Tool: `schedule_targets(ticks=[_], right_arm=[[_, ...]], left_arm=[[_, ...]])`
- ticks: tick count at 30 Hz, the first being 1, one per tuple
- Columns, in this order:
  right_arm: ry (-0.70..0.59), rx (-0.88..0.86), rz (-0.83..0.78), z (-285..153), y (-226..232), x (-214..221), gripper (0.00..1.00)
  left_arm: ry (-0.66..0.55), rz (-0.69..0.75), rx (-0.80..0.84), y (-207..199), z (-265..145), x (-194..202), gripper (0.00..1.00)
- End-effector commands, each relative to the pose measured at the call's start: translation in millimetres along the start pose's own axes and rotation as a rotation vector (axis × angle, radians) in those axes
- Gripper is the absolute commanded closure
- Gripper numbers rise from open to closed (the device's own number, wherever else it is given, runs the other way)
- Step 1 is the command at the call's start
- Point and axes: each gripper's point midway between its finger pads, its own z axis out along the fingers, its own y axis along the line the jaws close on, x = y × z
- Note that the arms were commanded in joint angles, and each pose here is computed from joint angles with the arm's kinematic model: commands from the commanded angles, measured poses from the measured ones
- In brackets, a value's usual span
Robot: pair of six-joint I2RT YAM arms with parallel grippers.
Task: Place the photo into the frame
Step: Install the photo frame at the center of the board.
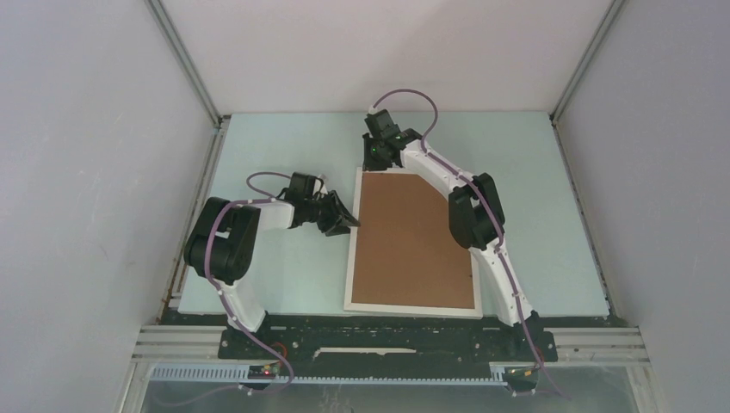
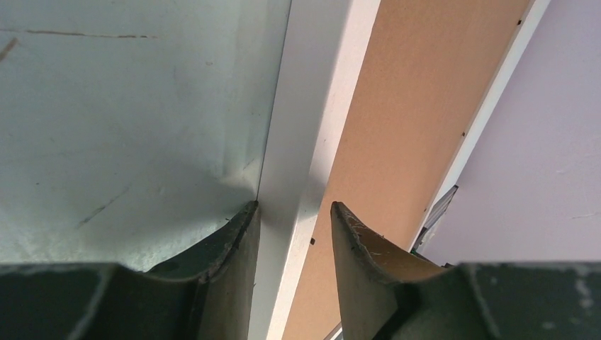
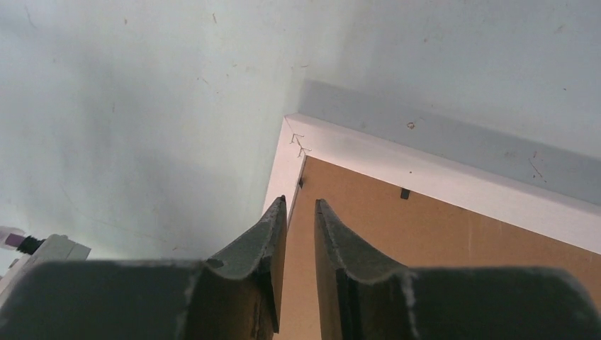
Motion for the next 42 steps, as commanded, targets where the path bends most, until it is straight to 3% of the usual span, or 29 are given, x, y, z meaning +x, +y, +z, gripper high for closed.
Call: schedule_targets(ticks=[1, 28, 42], right_arm=[[-0.021, 0.037, -0.033, 7.6, -2.1, -2.2, 0.73], [0.059, 0.083, -0.085, 28.3, -8.8, 24.4, 0.76], [0.153, 0.210, -0.224, 40.7, -27.4, 53.5, 0.77]], left_arm=[[0.017, 0.047, 0.008, -7.0, 1.6, 6.4, 0.57], [0.022, 0.055, 0.006, -5.9, 2.9, 8.5, 0.57], [0.023, 0.059, 0.011, -7.3, 1.7, 9.1, 0.57]])
